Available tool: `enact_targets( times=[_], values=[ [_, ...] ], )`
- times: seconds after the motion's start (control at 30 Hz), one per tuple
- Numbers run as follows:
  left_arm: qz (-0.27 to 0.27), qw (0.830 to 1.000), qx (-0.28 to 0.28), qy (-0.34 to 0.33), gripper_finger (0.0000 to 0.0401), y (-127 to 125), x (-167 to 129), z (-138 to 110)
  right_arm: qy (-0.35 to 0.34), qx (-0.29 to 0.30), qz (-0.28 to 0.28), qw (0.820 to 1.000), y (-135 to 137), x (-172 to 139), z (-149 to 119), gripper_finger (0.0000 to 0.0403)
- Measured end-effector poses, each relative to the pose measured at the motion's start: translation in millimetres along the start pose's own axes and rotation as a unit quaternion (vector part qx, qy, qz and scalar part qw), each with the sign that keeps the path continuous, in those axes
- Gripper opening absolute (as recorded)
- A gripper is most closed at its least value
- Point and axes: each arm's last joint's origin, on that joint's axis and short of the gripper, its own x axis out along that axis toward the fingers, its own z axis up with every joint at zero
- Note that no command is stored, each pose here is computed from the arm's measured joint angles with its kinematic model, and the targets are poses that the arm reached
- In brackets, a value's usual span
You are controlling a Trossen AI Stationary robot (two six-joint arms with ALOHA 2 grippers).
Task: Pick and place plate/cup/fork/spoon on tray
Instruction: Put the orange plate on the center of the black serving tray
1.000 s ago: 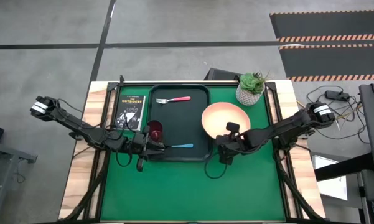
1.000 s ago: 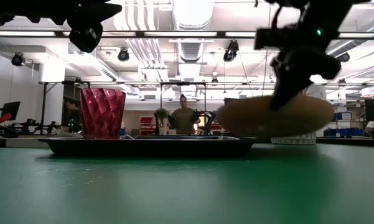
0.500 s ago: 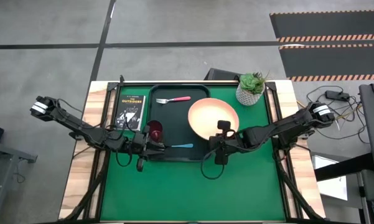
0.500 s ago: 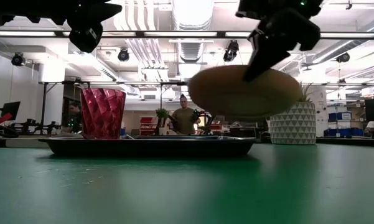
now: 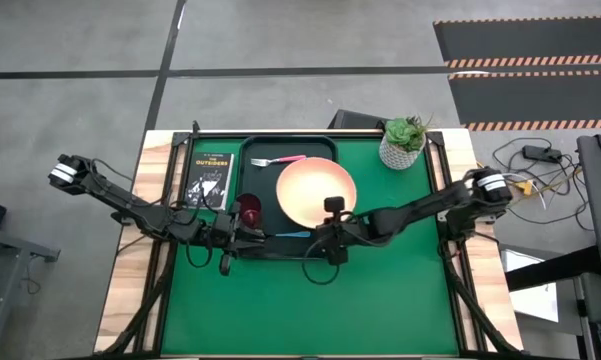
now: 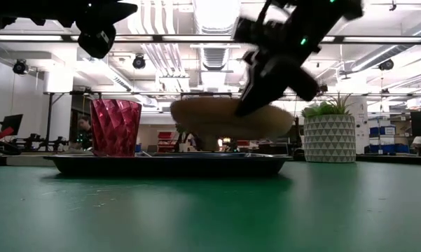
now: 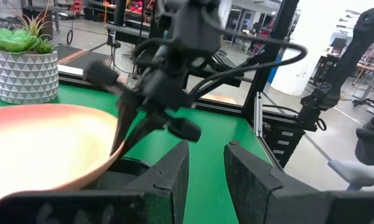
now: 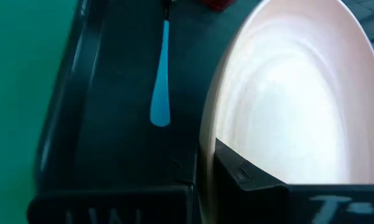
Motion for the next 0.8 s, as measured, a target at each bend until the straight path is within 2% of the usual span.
enact_targets(
  times=[0.2, 0.57, 0.8],
  values=[
    [0.0, 1.0, 0.001, 0.0, 0.0083, 0, 0, 0, -0.017, 0.014, 0.046, 0.999, -11, 29, -2, 0.0012],
    [0.0, 1.0, 0.001, 0.0, 0.0083, 0, 0, 0, -0.022, 0.011, 0.062, 0.998, -30, 58, 13, 0.0012],
    [0.0, 1.0, 0.001, 0.001, 0.0083, 0, 0, 0, -0.003, 0.007, 0.059, 0.998, -32, 75, 10, 0.0012]
  ],
)
